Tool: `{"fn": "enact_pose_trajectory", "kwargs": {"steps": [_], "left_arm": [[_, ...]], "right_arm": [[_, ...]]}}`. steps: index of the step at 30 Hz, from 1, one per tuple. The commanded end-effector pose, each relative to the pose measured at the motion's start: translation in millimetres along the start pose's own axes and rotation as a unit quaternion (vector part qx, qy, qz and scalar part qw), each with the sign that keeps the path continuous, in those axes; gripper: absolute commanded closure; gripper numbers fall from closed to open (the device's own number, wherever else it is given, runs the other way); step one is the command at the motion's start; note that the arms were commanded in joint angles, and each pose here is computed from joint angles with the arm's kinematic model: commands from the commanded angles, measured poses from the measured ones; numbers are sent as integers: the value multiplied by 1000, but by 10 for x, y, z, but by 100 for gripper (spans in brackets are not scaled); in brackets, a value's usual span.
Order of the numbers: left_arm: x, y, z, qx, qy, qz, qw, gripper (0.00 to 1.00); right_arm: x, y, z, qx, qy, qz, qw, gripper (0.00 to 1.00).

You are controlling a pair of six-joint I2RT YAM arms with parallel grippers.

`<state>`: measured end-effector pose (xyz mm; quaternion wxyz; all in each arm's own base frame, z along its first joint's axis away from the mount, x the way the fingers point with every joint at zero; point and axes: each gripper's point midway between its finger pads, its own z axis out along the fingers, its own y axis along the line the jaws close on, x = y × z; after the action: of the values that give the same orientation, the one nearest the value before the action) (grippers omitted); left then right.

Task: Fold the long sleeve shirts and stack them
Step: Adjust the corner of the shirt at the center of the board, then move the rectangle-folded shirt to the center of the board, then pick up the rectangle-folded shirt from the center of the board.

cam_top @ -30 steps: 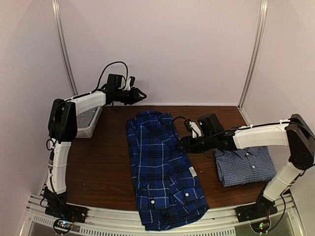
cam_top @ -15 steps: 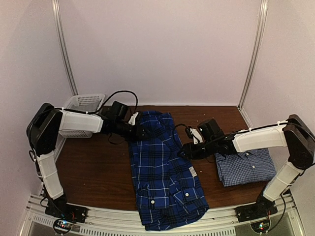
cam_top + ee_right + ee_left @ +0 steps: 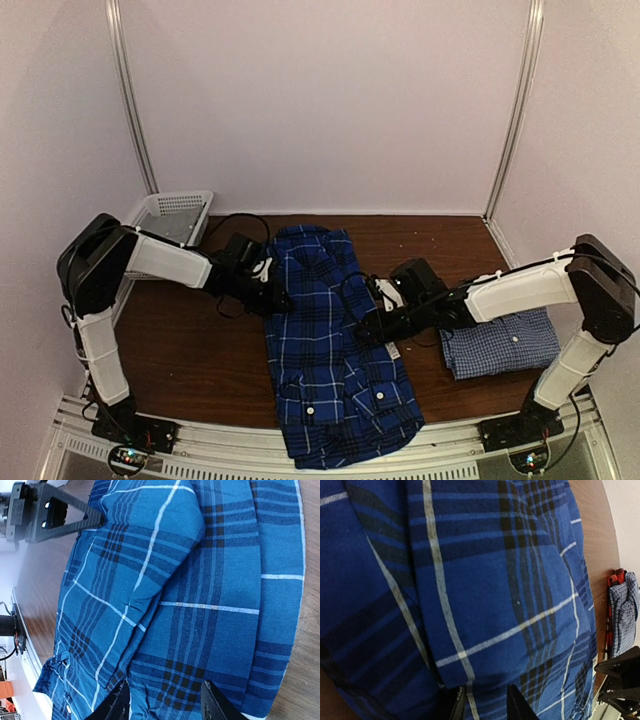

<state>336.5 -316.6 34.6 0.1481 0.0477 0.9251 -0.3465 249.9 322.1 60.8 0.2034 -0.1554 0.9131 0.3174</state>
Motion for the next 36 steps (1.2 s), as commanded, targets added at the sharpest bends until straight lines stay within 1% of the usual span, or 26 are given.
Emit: {"fn": "enact_pose_trajectory", "kwargs": {"steps": [1, 7, 13, 17, 21, 23, 26, 28, 31, 36], "left_arm": [[-214, 231, 101, -49, -18, -1, 999, 70], [-541, 526, 229, -68, -23, -17, 997, 71], [-1058, 671, 293, -73, -43, -20, 996, 71], [-1356, 579, 234, -69, -58, -10, 996, 71], [-1577, 332, 68, -56, -73, 15, 996, 70], [-1618, 211, -56, -47, -79, 27, 995, 69], [-1595, 43, -278, -35, -89, 36, 995, 67], [-1494, -31, -406, -34, -90, 40, 995, 67], [-1218, -120, -591, -31, -89, 47, 994, 67], [-640, -164, -776, -29, -82, 45, 995, 67]], "right_arm": [[-68, -43, 112, 9, -14, 12, 1000, 51], [-221, -111, 307, 23, -23, 17, 999, 52], [-482, -278, 537, 30, -32, 34, 998, 53], [-684, -336, 582, 33, -39, 36, 998, 53], [-842, -229, 497, 27, -52, 26, 998, 52], [-901, -164, 418, 22, -60, 24, 998, 51], [-911, -107, 275, 20, -70, 23, 997, 50], [-892, -61, 174, 20, -77, 22, 997, 49], [-801, -1, 42, 20, -82, 21, 996, 48], [-496, 72, -125, 15, -83, 26, 996, 47]]}}
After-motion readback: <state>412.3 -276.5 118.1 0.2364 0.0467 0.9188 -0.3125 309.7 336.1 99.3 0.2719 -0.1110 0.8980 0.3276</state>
